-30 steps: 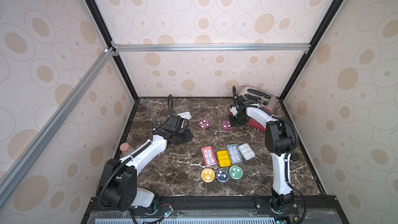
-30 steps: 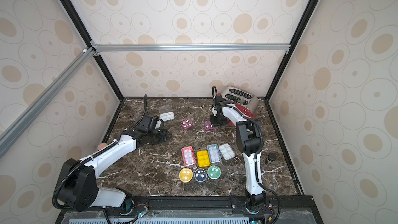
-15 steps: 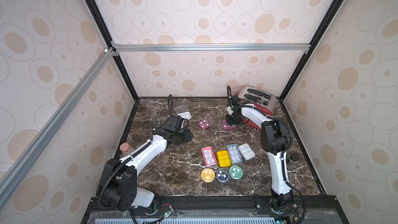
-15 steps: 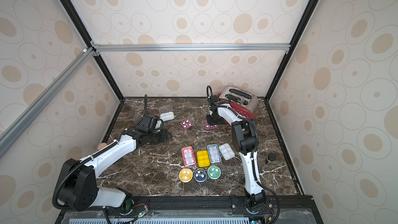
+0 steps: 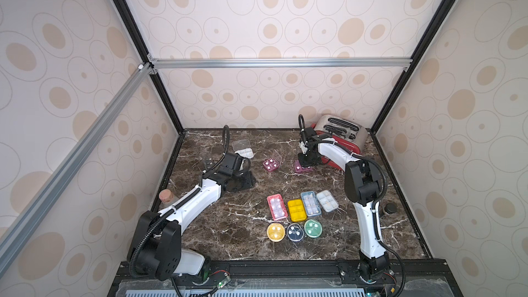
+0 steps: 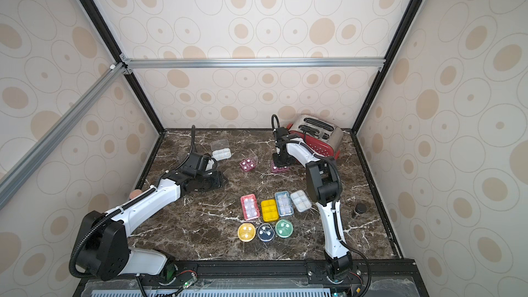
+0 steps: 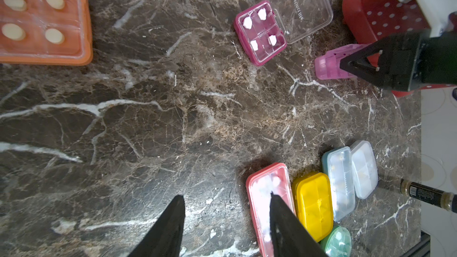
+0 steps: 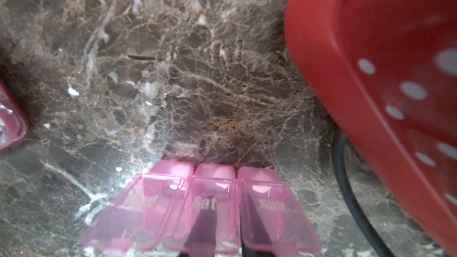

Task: Close pillboxes
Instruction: Pick up the pillbox at the center of the board, then place the pillbox at the center of the board.

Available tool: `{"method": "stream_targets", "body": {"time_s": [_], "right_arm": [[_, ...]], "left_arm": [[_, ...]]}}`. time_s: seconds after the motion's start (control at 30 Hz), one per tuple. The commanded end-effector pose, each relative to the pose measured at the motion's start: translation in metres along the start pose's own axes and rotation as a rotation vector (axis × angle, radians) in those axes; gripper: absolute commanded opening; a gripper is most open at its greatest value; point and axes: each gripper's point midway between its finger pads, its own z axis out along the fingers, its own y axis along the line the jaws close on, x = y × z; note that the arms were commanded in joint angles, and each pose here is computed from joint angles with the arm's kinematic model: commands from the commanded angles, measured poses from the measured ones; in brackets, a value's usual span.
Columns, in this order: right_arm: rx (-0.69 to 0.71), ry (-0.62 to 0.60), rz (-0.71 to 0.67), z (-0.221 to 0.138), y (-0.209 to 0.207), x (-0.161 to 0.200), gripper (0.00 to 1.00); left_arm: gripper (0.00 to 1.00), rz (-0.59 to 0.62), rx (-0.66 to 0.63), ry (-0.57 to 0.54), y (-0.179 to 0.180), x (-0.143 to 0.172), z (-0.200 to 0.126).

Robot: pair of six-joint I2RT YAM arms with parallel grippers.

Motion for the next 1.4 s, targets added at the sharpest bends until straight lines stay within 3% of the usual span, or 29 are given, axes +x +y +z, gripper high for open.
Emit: {"method": "stream_targets", "body": {"time_s": [0.0, 0.33, 0.67, 1.07, 1.37], "right_arm": [[0.019, 0.051, -0.011, 0.011, 0.001, 0.015, 0.2], [0.022, 0.046, -0.02, 0.009, 0.011, 0.019, 0.16], [0.016, -0.02, -0.078, -0.026, 0.05, 0.015, 0.11], [-0.073, -0.067, -0.281, -0.066, 0.174, 0.039, 0.1], [-0.125, -0.032, -0.373, -0.046, 0.252, 0.063, 0.11]], "left_arm": [[0.55, 0.026, -0.004, -0.025, -0.004, -0.005, -0.012], [0.56, 0.032, -0.011, -0.027, -0.002, -0.004, -0.013], [0.55, 0.018, -0.019, -0.038, 0.003, -0.003, -0.019], [0.52, -0.169, 0.035, -0.022, 0.04, 0.026, -0.02], [0.57, -0.214, 0.006, -0.01, 0.054, 0.041, -0.02]]}}
